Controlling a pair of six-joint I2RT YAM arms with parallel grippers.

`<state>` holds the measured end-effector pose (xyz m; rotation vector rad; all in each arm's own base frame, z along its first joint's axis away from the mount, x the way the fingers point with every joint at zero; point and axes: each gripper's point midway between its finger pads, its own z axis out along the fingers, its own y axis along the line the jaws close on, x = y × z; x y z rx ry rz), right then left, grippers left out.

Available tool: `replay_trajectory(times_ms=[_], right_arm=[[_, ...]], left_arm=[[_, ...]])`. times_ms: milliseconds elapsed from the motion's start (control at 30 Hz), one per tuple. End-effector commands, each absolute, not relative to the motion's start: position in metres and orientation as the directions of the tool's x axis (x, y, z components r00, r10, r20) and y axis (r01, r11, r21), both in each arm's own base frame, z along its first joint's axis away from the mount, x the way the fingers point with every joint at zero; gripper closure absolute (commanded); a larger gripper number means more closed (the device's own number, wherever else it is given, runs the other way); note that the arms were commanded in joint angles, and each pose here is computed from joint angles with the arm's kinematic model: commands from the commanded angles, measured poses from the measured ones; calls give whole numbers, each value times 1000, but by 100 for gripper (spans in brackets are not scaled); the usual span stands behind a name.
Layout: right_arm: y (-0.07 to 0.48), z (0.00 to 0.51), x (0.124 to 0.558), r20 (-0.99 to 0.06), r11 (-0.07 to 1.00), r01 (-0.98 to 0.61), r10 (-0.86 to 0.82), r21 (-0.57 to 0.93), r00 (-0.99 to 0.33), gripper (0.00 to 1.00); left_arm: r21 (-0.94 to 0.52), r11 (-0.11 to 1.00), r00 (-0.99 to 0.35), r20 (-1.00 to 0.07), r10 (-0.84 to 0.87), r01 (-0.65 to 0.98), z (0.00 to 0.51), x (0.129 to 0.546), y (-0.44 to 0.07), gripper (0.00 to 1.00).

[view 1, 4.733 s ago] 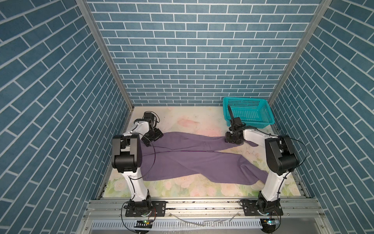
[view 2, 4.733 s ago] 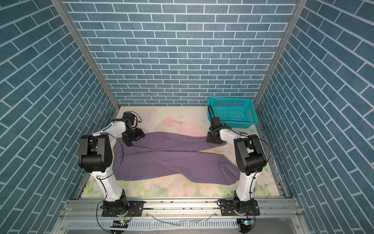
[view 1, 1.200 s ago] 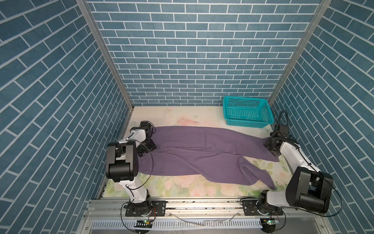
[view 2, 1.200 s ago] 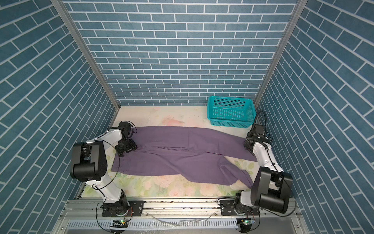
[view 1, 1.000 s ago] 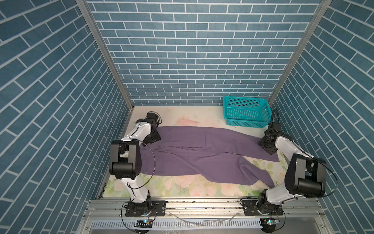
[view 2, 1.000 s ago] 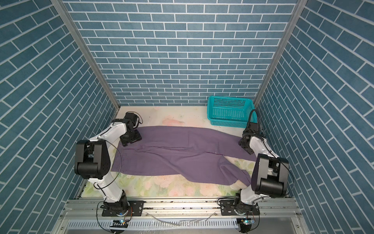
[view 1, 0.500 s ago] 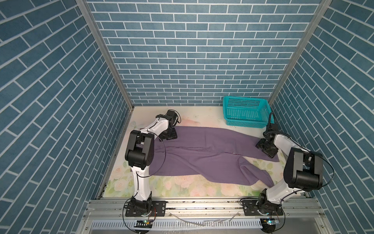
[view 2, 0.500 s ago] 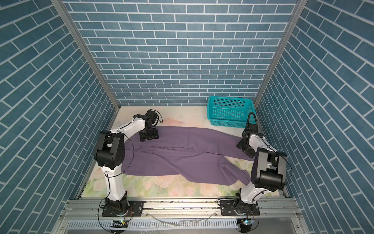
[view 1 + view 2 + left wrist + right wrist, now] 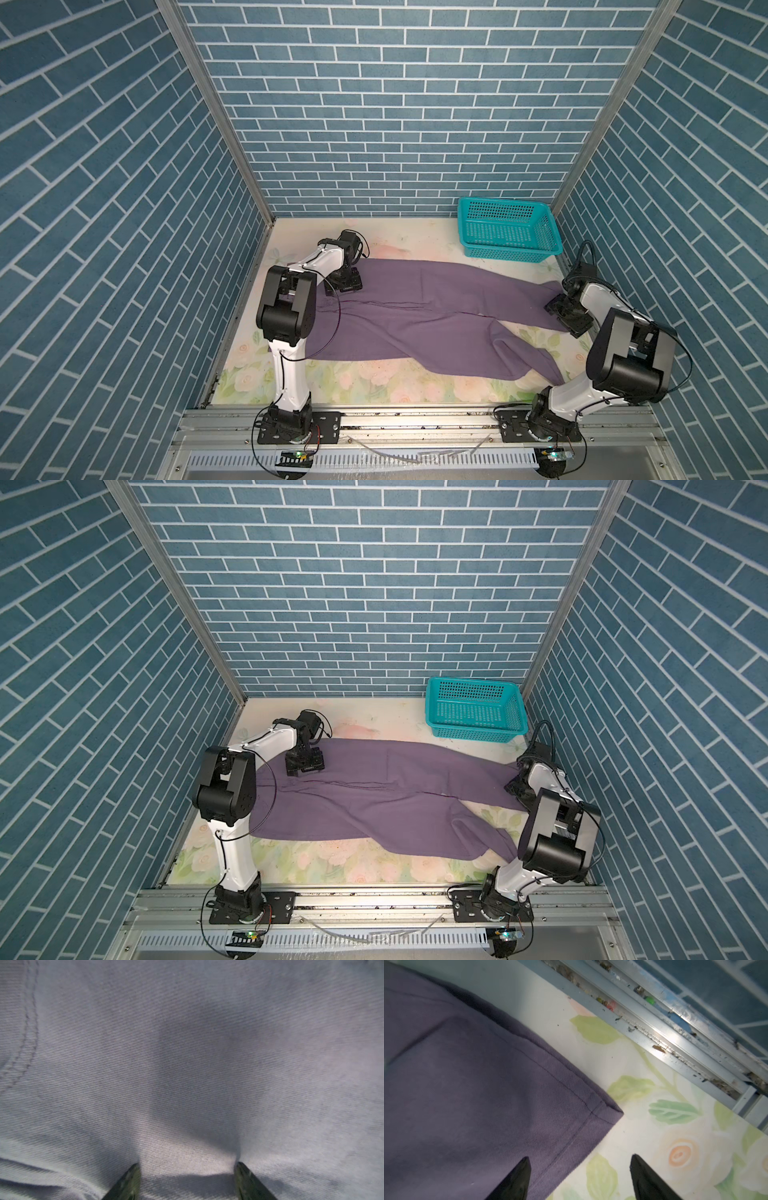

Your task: Fold and stack the trousers

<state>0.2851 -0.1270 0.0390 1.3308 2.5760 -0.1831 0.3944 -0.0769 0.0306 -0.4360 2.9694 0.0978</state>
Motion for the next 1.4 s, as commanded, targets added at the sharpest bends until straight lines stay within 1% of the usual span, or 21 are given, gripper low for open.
replay_trajectory(times_ms=[0,100,200,267,333,400,433,467,567,733,833,900,967,1067,1133,1233,1300,1367], right_arm=[[-126,21,280,-226,568,823,800,-16,-556,25],[-126,11,282,-210,567,823,803,-16,-557,27],[-124,3,286,-201,569,822,805,-2,-558,37],[-124,2,291,-201,578,816,801,14,-564,49],[-125,6,299,-207,585,810,797,30,-568,74],[-127,14,309,-219,592,805,792,50,-569,92],[-129,22,317,-233,594,801,791,69,-566,100],[-129,30,323,-239,595,799,791,83,-564,100],[-134,70,349,-302,600,785,785,155,-541,100],[-144,151,382,-428,611,748,767,261,-477,100],[-144,187,392,-475,619,721,759,311,-446,100],[-143,198,391,-486,611,719,763,331,-425,100],[-142,193,387,-486,604,721,769,340,-416,100],[-138,155,367,-441,589,752,783,298,-439,100],[-136,120,346,-387,553,789,812,268,-438,100],[-136,79,317,-301,470,831,872,296,-386,100],[-139,63,299,-244,423,855,900,298,-360,100],[-137,55,286,-197,409,864,910,295,-364,100]], left_arm=[[64,954,-952,-118,-283,-291,27,385,-71,27],[58,953,-951,-108,-289,-296,26,382,-72,28],[54,952,-950,-102,-296,-303,25,379,-72,29],[60,951,-949,-101,-297,-304,25,376,-70,29],[63,950,-949,-99,-298,-305,24,373,-69,29],[57,949,-948,-96,-305,-311,25,372,-69,29],[52,949,-947,-94,-307,-312,24,371,-69,30],[53,948,-947,-94,-309,-314,25,371,-69,30],[55,947,-945,-97,-311,-317,26,369,-68,30],[52,942,-941,-95,-326,-331,25,366,-63,31],[40,937,-935,-94,-343,-348,25,366,-58,31],[16,931,-928,-83,-362,-364,25,365,-57,31],[8,926,-923,-88,-375,-377,26,364,-53,31],[20,925,-922,-82,-378,-381,24,360,-47,31],[26,921,-920,-71,-386,-389,21,356,-42,31],[29,914,-913,-60,-403,-405,18,351,-34,31],[34,906,-906,-51,-420,-422,16,347,-26,31],[47,895,-896,-44,-443,-445,14,341,-15,31]])
